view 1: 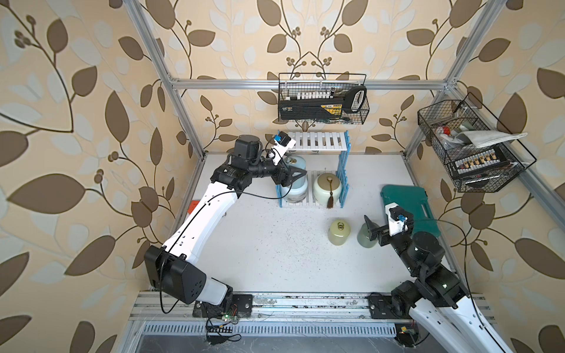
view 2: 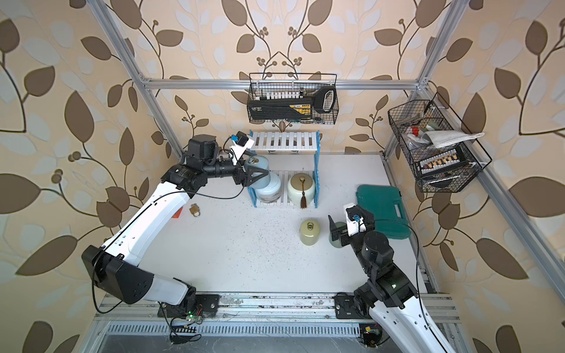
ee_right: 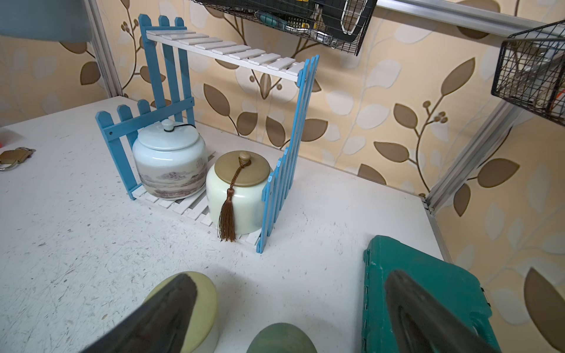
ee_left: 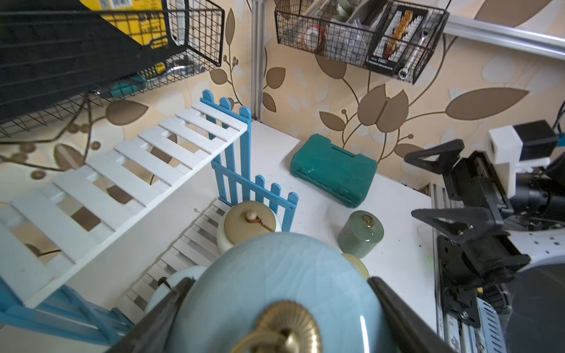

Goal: Remove the tea canisters from the shelf
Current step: Place the tea canister at the center of the board.

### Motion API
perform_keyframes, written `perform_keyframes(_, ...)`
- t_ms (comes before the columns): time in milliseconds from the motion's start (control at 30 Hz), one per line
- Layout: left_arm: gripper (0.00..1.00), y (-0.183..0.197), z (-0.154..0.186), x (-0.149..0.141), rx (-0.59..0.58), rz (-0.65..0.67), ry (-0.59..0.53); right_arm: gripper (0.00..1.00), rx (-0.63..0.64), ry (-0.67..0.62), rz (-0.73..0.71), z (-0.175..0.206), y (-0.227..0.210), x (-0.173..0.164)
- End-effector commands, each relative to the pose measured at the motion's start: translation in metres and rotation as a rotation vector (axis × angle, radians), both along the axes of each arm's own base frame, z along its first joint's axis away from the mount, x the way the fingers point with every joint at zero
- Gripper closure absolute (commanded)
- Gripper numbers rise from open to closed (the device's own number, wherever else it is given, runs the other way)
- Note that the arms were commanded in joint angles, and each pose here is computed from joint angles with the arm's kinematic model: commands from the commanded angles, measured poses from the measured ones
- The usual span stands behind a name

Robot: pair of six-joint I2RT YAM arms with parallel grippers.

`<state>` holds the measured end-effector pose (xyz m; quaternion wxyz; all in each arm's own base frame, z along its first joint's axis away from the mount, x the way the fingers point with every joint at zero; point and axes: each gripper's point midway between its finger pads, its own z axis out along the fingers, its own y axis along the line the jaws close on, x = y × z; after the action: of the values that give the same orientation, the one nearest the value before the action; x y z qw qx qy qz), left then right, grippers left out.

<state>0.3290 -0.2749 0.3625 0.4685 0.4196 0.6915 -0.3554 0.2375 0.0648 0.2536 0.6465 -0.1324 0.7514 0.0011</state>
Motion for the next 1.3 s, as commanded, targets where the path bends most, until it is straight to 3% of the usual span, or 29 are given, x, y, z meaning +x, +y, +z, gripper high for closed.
perform_keyframes(0,0.66,-0.01,0.044,-0.024,-0.086,-0.11,-0.214,0.01,-0.007,-0.006,-0.009,-0.002,-0.002,0.001)
perform_keyframes(333,0.67,-0.03,-0.033,-0.031,-0.08,-0.188,-0.146,0.01,-0.013,-0.026,-0.033,0.001,-0.007,0.0)
perform_keyframes(567,0.73,-0.032,-0.083,-0.037,-0.139,-0.19,-0.191,0.01,-0.014,-0.024,-0.026,0.0,-0.005,0.001)
perform_keyframes(833,0.72,-0.047,-0.136,-0.044,-0.111,-0.2,-0.174,0.01,-0.013,-0.034,-0.029,0.003,-0.006,0.0)
perform_keyframes(967,0.72,-0.052,-0.158,-0.058,-0.082,-0.243,-0.239,0.01,-0.013,-0.034,-0.03,0.003,-0.007,-0.001)
perform_keyframes(1267,0.71,-0.057,-0.198,-0.051,-0.03,-0.197,-0.212,0.01,-0.004,-0.046,-0.03,0.005,-0.008,-0.003)
